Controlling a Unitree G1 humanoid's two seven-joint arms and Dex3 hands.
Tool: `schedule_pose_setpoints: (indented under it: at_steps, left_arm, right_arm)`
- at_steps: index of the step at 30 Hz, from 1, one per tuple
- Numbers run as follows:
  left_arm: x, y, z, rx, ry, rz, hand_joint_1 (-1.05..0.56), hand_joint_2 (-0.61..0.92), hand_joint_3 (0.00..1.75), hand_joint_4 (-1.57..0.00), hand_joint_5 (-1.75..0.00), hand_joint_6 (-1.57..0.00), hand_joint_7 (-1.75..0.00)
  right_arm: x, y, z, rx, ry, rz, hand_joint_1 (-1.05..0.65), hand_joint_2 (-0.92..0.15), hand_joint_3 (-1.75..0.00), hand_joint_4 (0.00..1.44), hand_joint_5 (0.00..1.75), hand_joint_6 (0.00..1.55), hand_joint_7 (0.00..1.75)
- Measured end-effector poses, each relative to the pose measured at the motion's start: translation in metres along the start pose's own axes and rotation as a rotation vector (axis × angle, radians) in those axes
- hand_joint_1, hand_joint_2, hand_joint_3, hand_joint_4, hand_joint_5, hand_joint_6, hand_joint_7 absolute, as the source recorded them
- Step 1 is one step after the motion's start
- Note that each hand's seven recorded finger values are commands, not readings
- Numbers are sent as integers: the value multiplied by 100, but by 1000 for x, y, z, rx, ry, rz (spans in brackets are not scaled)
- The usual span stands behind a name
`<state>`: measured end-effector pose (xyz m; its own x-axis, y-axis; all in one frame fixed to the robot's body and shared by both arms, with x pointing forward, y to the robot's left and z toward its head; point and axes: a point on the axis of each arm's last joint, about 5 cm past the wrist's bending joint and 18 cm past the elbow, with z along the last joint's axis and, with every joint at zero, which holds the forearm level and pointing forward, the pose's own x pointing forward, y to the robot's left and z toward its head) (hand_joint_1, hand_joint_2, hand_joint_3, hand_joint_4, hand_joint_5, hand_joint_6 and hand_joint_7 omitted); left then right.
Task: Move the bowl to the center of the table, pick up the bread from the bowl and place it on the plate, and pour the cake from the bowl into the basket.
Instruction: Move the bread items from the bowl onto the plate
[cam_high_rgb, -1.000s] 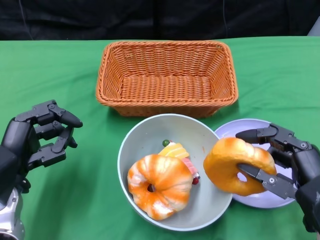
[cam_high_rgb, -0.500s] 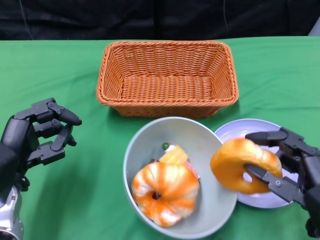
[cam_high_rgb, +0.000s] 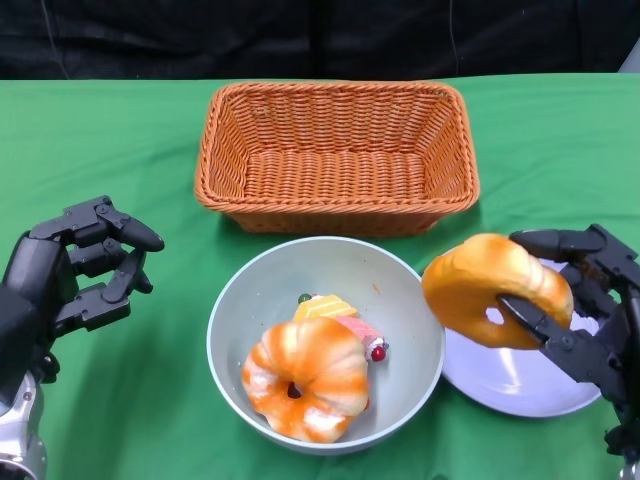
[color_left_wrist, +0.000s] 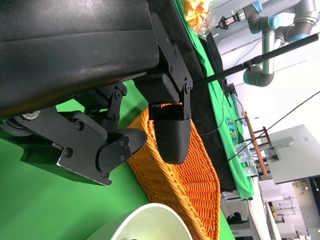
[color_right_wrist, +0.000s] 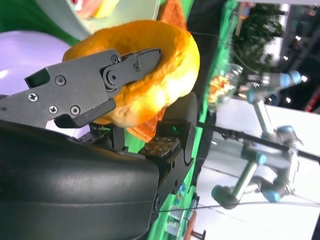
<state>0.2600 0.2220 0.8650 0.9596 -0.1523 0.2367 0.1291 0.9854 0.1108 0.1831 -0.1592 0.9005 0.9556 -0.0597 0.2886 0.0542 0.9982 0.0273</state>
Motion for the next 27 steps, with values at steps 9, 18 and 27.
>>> schedule_pose_setpoints:
  at_steps: [9,18,27]
  left_arm:
    - [0,0,0,0,0,0,4,67,93,-76,-155,-80,-118]
    - [0,1,0,2,4,1,2,68,91,-77,-157,-80,-117]
    - [0,1,0,1,5,1,3,69,89,-75,-157,-80,-116]
  right_arm:
    - [2,1,8,74,6,-2,-9,-92,-15,67,150,71,104]
    - [-3,-22,10,206,140,-57,-7,-92,-28,62,158,65,110]
    - [-4,-26,8,213,209,-68,-7,-92,-28,59,158,62,112]
